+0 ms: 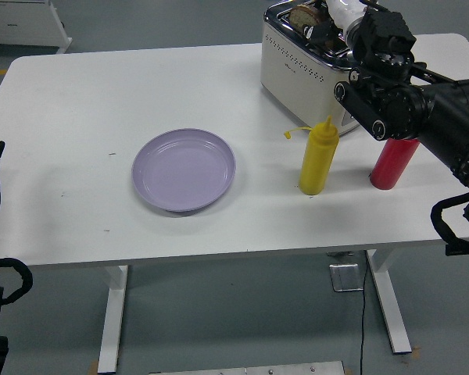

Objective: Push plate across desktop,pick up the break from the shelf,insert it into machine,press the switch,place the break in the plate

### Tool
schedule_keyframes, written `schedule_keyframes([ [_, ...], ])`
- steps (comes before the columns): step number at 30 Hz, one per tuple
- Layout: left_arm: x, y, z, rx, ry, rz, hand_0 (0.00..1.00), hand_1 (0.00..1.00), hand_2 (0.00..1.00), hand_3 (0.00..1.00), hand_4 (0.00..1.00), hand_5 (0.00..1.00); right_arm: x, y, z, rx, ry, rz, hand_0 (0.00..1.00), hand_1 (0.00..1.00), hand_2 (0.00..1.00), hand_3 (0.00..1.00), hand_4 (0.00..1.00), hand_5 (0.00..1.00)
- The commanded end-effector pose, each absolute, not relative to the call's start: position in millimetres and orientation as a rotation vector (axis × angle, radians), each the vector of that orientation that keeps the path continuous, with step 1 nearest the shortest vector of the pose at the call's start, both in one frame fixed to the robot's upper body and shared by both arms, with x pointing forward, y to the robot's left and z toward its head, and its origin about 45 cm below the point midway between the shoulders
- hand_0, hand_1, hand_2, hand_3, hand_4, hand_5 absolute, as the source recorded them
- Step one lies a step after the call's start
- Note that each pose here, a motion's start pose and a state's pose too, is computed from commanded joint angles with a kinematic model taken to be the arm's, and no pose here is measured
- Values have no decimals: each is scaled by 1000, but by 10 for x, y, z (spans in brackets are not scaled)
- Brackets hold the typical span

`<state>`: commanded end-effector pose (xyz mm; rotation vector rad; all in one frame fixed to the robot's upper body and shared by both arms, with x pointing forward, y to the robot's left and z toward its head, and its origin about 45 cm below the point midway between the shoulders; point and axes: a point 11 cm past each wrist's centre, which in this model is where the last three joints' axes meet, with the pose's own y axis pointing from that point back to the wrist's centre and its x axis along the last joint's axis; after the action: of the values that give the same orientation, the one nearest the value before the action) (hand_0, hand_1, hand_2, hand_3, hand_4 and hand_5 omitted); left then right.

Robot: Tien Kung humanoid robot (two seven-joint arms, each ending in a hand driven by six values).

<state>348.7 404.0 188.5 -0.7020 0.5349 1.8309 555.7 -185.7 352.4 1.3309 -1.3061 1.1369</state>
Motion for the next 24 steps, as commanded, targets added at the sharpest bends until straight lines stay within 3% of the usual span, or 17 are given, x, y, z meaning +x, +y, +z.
schedule_keyframes([
  [3, 3485, 4042, 1884, -702, 535, 1832, 831, 898, 899, 792, 632, 998, 5555, -1868, 3503, 1333, -1307, 1139, 391, 457, 489, 594, 602, 295],
  [4, 3484, 4044, 1883, -702, 535, 1832, 831, 897, 899, 792, 630, 998, 5554, -1870, 3497, 1334, -1308, 1140, 382, 452, 504, 577, 478, 169],
  [15, 3474, 4054, 1874, -700, 535, 1837, 831, 896, 899, 792, 631, 998, 5537, -1832, 3453, 1361, -1308, 1165, 359, 440, 501, 556, 441, 136],
  [16, 3474, 4054, 1873, -700, 535, 1837, 831, 896, 897, 791, 630, 998, 5536, -1827, 3452, 1363, -1309, 1167, 321, 426, 485, 529, 383, 110],
  [24, 3469, 4054, 1865, -699, 536, 1838, 831, 896, 897, 791, 631, 998, 5506, -1720, 3549, 1407, -1379, 1236, 313, 420, 474, 518, 342, 101],
])
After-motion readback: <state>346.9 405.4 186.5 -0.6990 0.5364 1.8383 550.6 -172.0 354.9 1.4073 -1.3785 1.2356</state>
